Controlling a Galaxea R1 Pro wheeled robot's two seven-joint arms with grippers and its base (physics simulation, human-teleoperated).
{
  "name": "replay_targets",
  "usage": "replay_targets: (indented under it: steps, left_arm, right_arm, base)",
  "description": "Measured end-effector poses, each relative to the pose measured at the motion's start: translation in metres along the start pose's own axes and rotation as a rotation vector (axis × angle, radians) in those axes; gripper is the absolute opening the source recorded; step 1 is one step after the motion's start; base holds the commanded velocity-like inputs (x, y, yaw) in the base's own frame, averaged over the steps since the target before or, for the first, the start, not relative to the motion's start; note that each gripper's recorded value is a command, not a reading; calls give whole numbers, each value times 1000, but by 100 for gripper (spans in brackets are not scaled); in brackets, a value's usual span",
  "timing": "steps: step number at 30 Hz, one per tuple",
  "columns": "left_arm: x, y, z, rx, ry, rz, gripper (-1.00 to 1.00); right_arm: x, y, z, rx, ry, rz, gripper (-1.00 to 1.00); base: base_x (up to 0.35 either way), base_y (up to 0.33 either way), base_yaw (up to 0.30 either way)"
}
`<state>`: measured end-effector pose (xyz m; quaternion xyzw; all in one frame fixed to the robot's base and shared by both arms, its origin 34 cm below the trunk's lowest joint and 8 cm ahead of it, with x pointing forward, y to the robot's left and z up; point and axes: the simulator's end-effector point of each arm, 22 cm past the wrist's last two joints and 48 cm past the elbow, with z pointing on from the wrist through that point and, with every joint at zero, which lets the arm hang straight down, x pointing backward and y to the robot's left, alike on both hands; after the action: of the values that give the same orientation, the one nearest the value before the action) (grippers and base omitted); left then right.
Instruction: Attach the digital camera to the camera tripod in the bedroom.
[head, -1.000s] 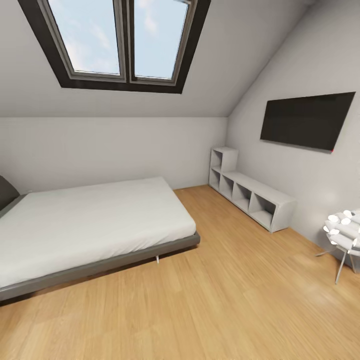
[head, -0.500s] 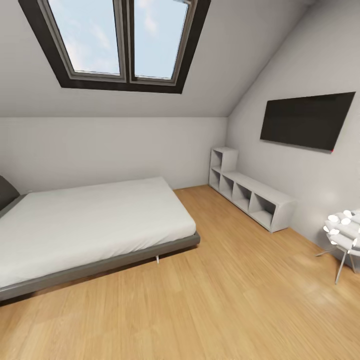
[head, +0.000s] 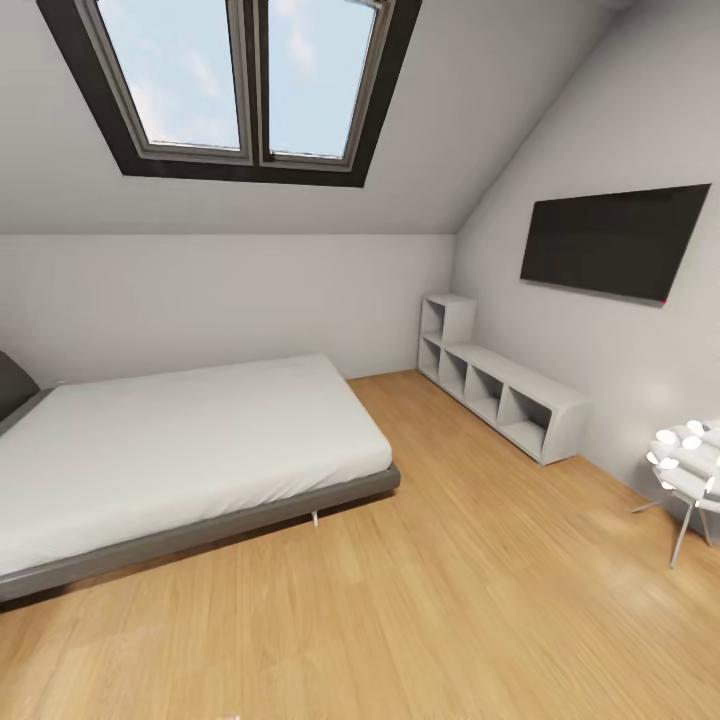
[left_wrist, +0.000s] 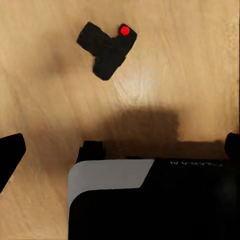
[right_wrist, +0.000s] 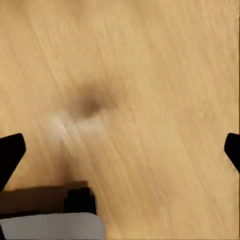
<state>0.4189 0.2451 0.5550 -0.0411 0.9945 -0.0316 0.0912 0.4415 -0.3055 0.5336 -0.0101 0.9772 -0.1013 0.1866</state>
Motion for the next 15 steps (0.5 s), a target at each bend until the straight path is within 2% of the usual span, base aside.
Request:
replay_targets:
  steps: [1,2,6,11,12,15]
  left_arm:
    - [-61,-11,-23,16,-84,8,100]
    - [-66,-14,-29,22,-81,10,100]
    - [-135,-33,-67,52,-156,21,100]
    - [-199,-50,-94,72,-240,28,100]
    - [-220,-62,-101,90,-304,27,100]
    - [-243,-82,-110,114,-390,31,100]
  right_arm:
    - [-65,-4,-5,5,-72,17,100]
    - [-77,-5,-8,4,-76,25,100]
    - [-162,-9,-23,-5,-151,70,100]
    - [-233,-8,-41,-40,-213,139,100]
    - [-252,-6,-49,-61,-238,168,100]
    - [-269,-3,-57,-79,-264,187,100]
  base:
    - [0,0,0]
    - [0,0,0]
    - [0,0,0]
    - [0,0,0]
    - [0,0,0]
    - [0,0,0]
